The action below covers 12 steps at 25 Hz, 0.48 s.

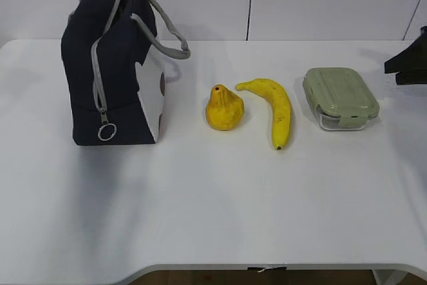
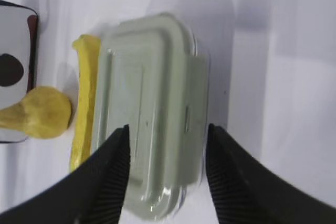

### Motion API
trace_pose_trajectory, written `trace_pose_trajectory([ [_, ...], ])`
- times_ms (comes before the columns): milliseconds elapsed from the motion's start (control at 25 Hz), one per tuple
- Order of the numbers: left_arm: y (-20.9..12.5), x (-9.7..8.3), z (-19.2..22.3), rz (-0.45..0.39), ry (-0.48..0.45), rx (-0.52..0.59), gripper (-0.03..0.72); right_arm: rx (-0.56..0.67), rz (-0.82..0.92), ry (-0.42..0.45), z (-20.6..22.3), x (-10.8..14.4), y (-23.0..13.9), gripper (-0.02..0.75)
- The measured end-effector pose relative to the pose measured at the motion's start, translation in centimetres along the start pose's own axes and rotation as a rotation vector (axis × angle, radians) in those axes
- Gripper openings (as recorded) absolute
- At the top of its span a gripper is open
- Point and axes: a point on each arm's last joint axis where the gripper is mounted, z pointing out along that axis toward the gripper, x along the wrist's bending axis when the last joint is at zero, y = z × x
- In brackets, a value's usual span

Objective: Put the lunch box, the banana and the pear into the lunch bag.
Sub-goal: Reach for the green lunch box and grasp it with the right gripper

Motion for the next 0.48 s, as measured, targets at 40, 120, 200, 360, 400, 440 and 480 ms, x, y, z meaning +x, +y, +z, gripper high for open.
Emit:
trace_pose_trajectory([
  [40, 0.0, 0.0, 0.0, 0.004, 0.000, 0.005, 0.277, -0.009, -0.008, 0.005, 0.2, -0.2, 0.3, 0.385],
  [120, -0.2, 0.0, 0.0, 0.010, 0.000, 0.018, 0.277, -0.026, -0.018, 0.015, 0.5, -0.7, 0.9, 0.386],
  [200, -0.2, 0.0, 0.0, 0.019, -0.001, 0.027, 0.277, -0.035, -0.028, 0.015, 0.7, -1.0, 1.4, 0.386],
  [360, -0.3, 0.0, 0.0, 0.030, -0.001, 0.030, 0.277, 0.001, -0.036, -0.037, 0.7, -1.6, 1.5, 0.386],
  [400, -0.3, 0.0, 0.0, 0.032, -0.001, 0.032, 0.277, 0.017, -0.028, -0.052, 0.7, -1.7, 1.4, 0.386],
  [440, -0.3, 0.0, 0.0, 0.032, -0.001, 0.032, 0.277, 0.028, -0.025, -0.062, 0.7, -1.9, 1.3, 0.386],
  [480, -0.3, 0.0, 0.0, 0.034, -0.001, 0.032, 0.277, 0.032, -0.023, -0.066, 0.7, -1.9, 1.2, 0.386],
])
